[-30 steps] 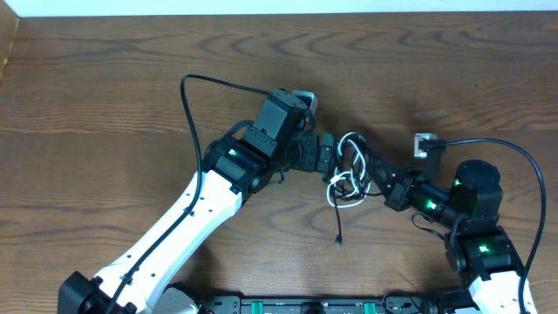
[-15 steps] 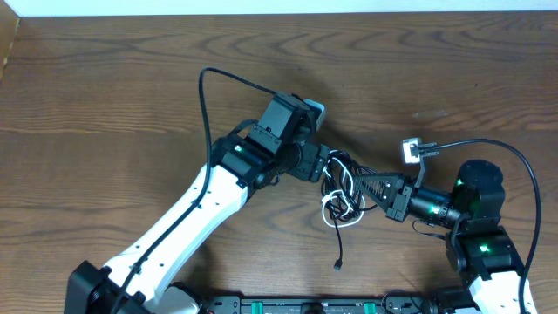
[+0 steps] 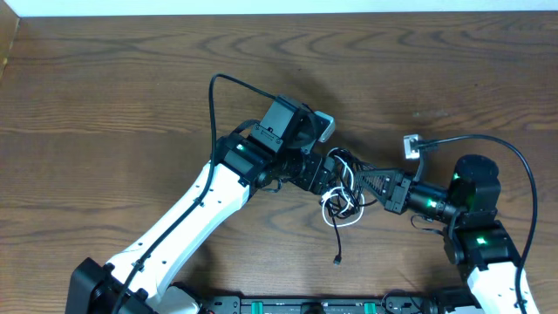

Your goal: Untangle cables

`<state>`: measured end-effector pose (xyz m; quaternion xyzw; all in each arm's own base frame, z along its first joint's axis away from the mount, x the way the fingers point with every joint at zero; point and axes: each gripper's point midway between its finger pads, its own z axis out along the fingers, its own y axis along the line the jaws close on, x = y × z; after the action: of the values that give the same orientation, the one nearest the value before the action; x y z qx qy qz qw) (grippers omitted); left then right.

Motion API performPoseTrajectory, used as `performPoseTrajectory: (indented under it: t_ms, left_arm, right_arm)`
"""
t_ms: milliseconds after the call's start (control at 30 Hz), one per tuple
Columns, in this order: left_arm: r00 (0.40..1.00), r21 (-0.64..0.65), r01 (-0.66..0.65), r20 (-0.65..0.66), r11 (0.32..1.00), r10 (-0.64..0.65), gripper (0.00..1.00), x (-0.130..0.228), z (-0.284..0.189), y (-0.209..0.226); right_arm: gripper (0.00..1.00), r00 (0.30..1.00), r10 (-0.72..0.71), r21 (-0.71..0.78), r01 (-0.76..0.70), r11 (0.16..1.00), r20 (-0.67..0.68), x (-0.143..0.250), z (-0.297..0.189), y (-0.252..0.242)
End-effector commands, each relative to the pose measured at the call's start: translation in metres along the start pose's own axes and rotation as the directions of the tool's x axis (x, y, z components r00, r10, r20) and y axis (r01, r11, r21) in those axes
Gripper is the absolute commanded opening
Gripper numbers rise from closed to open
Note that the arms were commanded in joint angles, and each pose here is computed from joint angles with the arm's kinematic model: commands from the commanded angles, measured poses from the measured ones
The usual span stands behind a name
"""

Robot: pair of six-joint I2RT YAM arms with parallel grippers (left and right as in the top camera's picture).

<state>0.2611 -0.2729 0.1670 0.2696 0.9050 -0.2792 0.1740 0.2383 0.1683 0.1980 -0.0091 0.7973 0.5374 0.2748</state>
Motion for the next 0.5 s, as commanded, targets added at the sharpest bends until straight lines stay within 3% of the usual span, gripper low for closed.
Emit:
performPoseTrajectory:
  t_ms: [0,133,167,300,400,467]
  left_arm:
    - [0.999,0.058,-0.04,-0.002,0.997,0.04,0.78,0.0,0.002,-0.01]
    - [0.998,0.06,-0.06,-0.014,0.996,0.061,0.73,0.0,0.012,-0.009]
    - [0.997,0.062,-0.071,0.01,0.996,0.07,0.62,-0.007,0.016,-0.008]
    - [0.989,0.066,-0.114,0.101,0.991,0.107,0.36,-0.03,0.017,-0.011]
    - [0.983,0.041,-0.124,0.143,0.991,0.117,0.09,-0.041,0.016,-0.008]
    - [0.985,-0.066,-0.074,0.149,0.995,0.083,0.08,-0.043,0.016,0.011]
  right_arm:
    - [0.01,0.999,-0.019,-0.131,0.013,0.991,-0.047,0.0,-0.004,0.032]
    - [0.01,0.996,-0.024,-0.236,0.004,0.972,-0.085,0.0,-0.008,0.056]
    - [0.01,0.994,-0.002,-0.267,-0.029,0.963,-0.113,0.002,-0.01,0.064]
    - [0.01,0.981,0.045,-0.296,-0.1,0.95,-0.187,0.012,-0.014,0.071]
    - [0.01,0.978,0.039,-0.307,-0.102,0.946,-0.204,0.015,-0.015,0.073]
    - [0.03,0.988,-0.018,-0.298,-0.029,0.954,-0.153,0.009,-0.013,0.069]
